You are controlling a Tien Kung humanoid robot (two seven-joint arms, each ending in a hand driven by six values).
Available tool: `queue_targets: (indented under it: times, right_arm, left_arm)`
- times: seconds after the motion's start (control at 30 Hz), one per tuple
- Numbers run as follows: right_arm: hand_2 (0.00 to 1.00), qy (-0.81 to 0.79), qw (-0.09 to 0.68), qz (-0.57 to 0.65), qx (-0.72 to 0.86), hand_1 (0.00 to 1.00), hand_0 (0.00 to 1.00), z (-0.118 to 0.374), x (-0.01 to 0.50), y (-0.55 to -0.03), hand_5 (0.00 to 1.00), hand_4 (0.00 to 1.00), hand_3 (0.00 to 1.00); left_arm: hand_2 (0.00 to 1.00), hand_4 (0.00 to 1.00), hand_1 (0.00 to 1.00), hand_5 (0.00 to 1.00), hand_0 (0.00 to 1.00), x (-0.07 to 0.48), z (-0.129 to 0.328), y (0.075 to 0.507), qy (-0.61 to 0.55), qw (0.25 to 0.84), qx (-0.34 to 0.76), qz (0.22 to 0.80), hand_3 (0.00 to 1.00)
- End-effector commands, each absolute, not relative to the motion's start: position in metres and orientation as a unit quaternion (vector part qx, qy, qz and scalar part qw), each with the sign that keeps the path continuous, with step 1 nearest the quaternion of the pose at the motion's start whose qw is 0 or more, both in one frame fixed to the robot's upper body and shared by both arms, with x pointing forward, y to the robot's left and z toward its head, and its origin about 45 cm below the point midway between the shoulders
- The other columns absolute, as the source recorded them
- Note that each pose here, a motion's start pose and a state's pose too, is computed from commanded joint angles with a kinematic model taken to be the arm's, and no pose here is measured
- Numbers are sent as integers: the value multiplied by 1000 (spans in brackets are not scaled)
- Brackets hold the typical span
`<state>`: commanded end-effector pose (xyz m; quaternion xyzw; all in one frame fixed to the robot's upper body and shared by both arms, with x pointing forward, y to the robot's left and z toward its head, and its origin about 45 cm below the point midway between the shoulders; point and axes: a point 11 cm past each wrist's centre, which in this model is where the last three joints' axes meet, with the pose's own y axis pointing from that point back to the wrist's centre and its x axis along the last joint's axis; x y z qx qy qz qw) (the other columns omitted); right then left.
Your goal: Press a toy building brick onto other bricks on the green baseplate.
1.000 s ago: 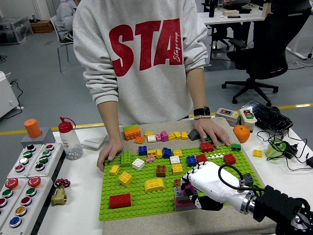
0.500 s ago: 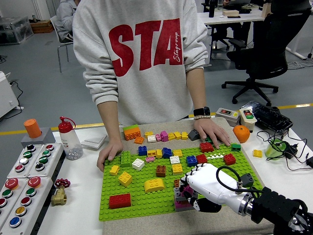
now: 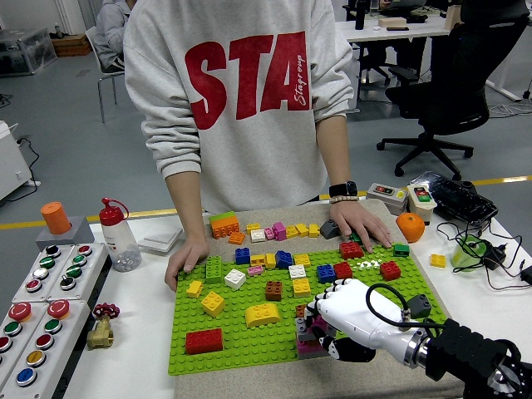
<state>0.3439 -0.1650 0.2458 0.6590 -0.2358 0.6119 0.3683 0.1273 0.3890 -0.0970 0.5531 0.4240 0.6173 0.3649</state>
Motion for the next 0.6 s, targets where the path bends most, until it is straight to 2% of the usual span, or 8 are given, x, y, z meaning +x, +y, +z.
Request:
queue_targets:
  times: [0.6]
  right_arm:
    - [601,-231,376,607,661,608,633,241,343,-165,321,369,576]
  left_arm:
    - [604,299,597,933,633,124,-98,389,426,364,556,614,392]
